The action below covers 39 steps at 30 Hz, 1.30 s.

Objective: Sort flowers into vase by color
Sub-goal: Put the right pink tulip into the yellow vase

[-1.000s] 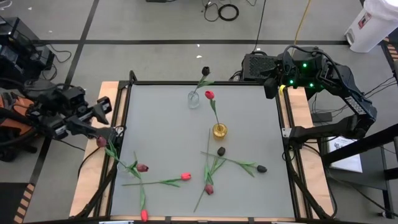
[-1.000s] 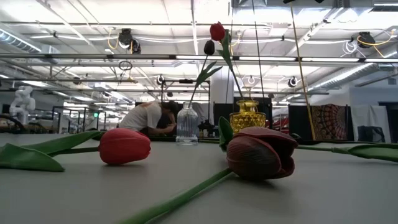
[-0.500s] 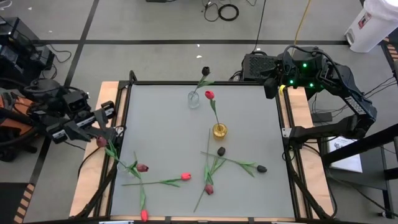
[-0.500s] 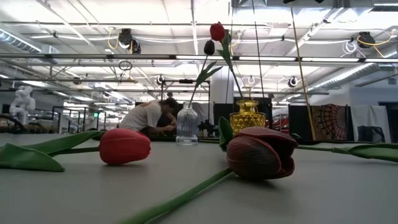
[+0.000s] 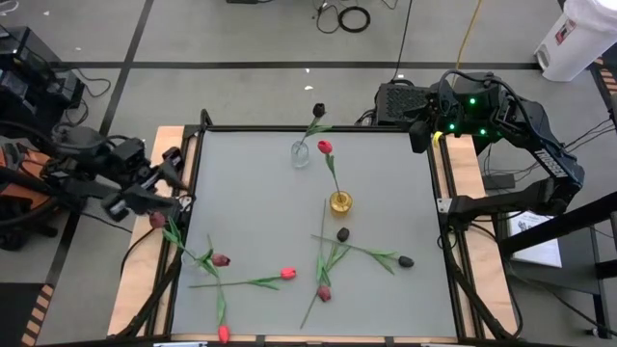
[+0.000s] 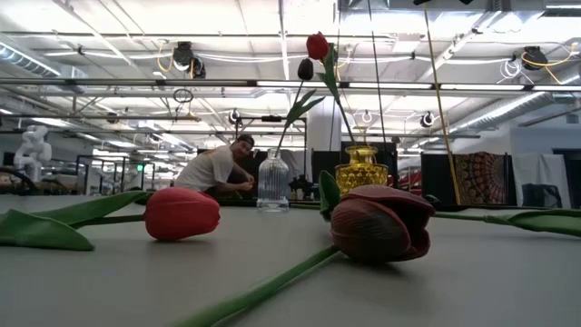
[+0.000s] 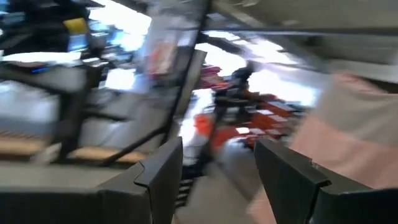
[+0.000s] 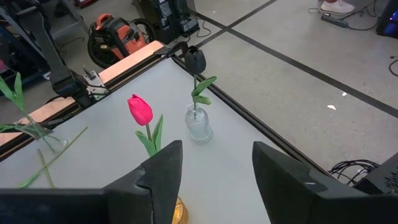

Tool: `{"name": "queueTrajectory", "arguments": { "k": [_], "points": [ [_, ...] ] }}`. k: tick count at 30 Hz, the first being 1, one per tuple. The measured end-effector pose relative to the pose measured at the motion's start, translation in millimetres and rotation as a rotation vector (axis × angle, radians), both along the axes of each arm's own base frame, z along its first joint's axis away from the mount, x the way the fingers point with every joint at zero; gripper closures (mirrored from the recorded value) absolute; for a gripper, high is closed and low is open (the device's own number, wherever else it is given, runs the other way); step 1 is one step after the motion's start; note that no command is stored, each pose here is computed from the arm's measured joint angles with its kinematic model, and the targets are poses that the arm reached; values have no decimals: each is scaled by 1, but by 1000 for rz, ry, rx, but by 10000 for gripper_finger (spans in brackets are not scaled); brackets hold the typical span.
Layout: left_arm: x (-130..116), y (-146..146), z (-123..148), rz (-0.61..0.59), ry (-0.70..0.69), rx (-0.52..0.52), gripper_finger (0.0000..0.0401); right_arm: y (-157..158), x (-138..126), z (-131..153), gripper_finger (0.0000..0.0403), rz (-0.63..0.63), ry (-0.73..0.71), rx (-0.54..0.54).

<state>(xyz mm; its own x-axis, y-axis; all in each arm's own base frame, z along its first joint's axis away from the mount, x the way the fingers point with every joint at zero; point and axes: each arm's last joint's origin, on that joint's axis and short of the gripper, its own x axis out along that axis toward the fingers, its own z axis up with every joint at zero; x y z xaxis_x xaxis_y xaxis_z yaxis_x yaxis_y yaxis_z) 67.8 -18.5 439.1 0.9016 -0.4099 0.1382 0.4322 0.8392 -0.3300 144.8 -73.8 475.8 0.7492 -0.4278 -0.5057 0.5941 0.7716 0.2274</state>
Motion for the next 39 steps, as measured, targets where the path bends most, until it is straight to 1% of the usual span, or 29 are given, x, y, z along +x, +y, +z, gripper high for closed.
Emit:
{"name": "queueTrajectory", "arguments": {
  "k": [2,4,15,25,29,36,39],
  "points": [
    [-1,2,-4,68,39,0,196,0,0,0,216,0,0,0],
    [-2,3,-6,91,56,-2,196,0,0,0,215,0,0,0],
    [-3,3,-5,89,50,-10,196,0,0,0,215,0,0,0],
    [-5,3,6,85,-64,-35,196,0,0,0,215,0,0,0],
    [-7,4,9,75,-82,-87,196,0,0,0,215,0,0,0],
    [-7,4,12,68,-86,-141,196,0,0,0,215,0,0,0],
    [-7,4,12,67,-84,-144,196,0,0,0,215,0,1,0]
  ]
}}
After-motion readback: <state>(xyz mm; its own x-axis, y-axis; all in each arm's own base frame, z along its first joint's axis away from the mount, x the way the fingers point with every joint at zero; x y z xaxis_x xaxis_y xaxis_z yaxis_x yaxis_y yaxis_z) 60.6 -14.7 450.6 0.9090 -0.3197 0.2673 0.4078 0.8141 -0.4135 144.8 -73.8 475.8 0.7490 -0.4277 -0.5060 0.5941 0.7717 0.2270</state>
